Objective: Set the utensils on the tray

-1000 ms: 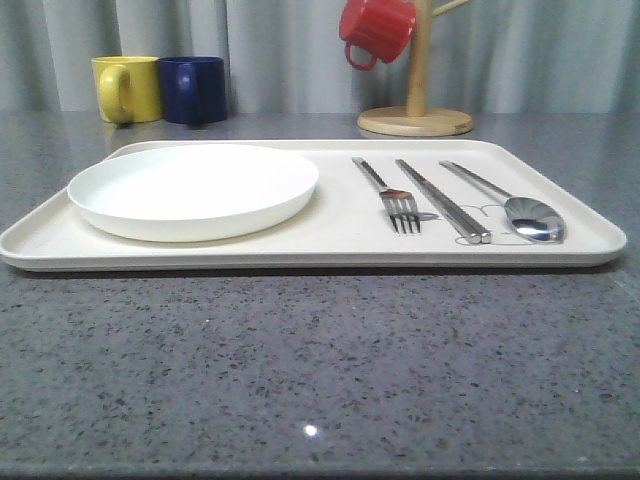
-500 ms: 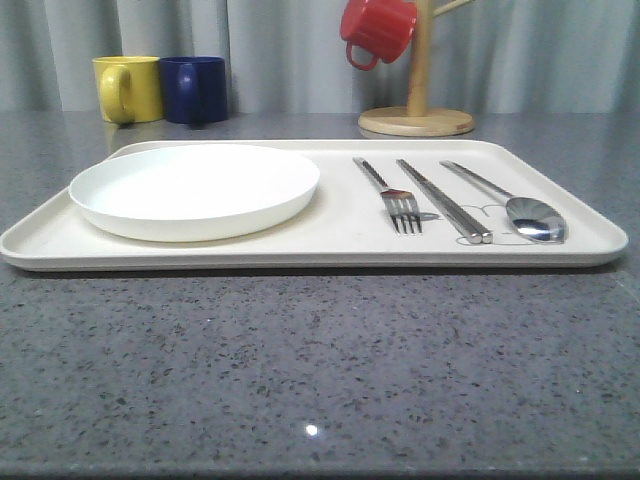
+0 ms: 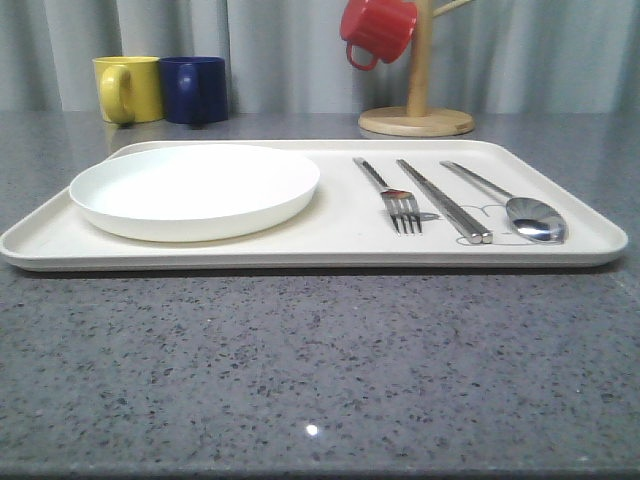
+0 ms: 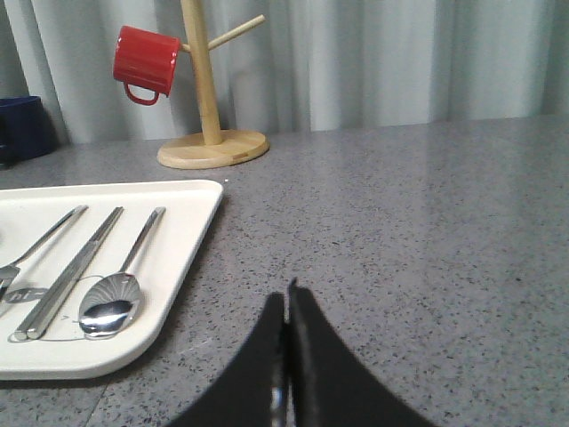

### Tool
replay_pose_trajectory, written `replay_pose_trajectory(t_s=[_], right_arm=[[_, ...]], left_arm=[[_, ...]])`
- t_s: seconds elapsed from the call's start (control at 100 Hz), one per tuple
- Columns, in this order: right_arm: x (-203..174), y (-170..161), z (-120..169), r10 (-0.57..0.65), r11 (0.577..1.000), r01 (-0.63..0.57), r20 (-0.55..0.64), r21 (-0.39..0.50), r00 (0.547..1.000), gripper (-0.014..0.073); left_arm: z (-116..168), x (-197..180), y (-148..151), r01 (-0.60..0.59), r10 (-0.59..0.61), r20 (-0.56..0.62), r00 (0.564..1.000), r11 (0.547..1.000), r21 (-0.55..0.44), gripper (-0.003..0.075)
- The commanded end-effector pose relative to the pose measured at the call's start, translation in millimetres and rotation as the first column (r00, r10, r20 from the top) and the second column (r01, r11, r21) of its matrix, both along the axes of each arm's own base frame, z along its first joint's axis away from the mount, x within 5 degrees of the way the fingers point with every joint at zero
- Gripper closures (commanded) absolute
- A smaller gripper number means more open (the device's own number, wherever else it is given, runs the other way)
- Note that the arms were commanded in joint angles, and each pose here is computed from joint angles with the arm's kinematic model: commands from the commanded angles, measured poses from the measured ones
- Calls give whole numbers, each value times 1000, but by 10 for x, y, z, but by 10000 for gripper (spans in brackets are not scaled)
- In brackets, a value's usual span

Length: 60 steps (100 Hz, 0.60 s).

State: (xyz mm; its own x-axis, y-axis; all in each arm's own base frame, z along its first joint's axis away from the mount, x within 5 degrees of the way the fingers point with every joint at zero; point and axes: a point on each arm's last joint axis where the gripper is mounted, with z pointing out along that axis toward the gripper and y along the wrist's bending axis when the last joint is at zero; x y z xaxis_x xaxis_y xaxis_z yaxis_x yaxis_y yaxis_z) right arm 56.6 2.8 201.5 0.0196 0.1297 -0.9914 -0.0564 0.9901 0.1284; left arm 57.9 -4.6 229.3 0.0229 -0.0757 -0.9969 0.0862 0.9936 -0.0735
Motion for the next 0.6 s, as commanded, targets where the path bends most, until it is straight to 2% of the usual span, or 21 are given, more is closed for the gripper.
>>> replay_pose_trajectory(t_s=[0.0,0.34,0.59], right_arm=[[-18,4,73,2,1000,0,98,-17,995,664],[-18,4,73,2,1000,0,98,-17,995,664],[-18,4,73,2,1000,0,98,-17,995,664]], left_arm=[[73,-41,-4,10,-7,118,993,1000,-19,739],[-192,-43,-10,13,-13,125,992,1000,1,739],[-188,-44,-11,14,-14,132,991,1000,1,739]])
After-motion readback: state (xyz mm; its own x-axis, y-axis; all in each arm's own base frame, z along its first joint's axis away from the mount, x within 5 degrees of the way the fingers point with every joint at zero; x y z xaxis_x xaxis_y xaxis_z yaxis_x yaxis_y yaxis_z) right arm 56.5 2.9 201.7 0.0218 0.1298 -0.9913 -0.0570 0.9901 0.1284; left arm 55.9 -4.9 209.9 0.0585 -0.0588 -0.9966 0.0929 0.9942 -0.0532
